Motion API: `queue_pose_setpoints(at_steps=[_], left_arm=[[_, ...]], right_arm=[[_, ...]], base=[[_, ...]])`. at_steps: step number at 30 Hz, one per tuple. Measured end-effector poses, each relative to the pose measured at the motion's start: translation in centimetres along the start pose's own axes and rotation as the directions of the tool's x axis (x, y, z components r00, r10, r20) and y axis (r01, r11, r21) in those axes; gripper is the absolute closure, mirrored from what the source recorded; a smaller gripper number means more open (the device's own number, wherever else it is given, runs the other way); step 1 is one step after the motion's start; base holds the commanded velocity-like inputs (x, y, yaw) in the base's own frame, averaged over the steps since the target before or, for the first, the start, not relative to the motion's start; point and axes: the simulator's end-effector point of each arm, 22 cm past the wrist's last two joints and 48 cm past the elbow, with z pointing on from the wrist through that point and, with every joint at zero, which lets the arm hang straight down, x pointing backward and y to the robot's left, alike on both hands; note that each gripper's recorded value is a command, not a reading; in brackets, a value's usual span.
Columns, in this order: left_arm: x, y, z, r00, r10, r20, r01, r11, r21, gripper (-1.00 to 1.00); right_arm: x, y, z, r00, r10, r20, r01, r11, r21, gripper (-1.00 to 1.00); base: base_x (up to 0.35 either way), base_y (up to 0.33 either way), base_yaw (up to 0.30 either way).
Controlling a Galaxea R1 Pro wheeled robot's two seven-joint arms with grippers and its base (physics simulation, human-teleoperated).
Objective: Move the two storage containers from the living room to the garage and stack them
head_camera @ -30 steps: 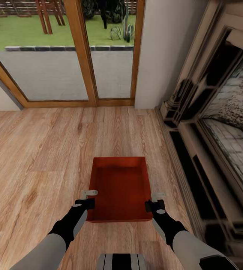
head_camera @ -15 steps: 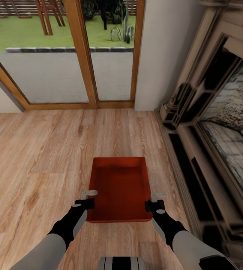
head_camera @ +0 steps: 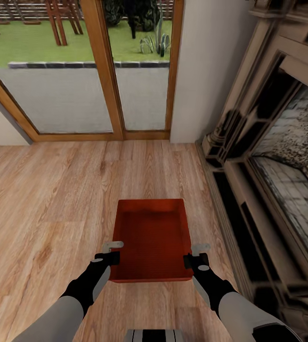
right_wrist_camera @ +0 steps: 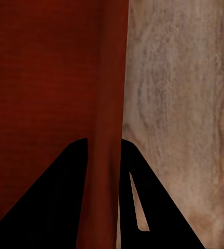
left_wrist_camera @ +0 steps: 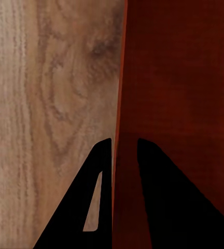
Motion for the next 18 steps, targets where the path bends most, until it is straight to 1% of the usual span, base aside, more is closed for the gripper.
queue_pose_setpoints(at_steps=[18], left_arm=[[-2.1,0.1,-3.2,1.0,0.002,0.001,-0.002,1.0,0.0,1.0]], right_arm=[[-2.3,-0.5,-2.9,1.0,0.003,0.001,-0.003,1.0,0.0,1.0]], base=[[0.0,0.0,0.0]])
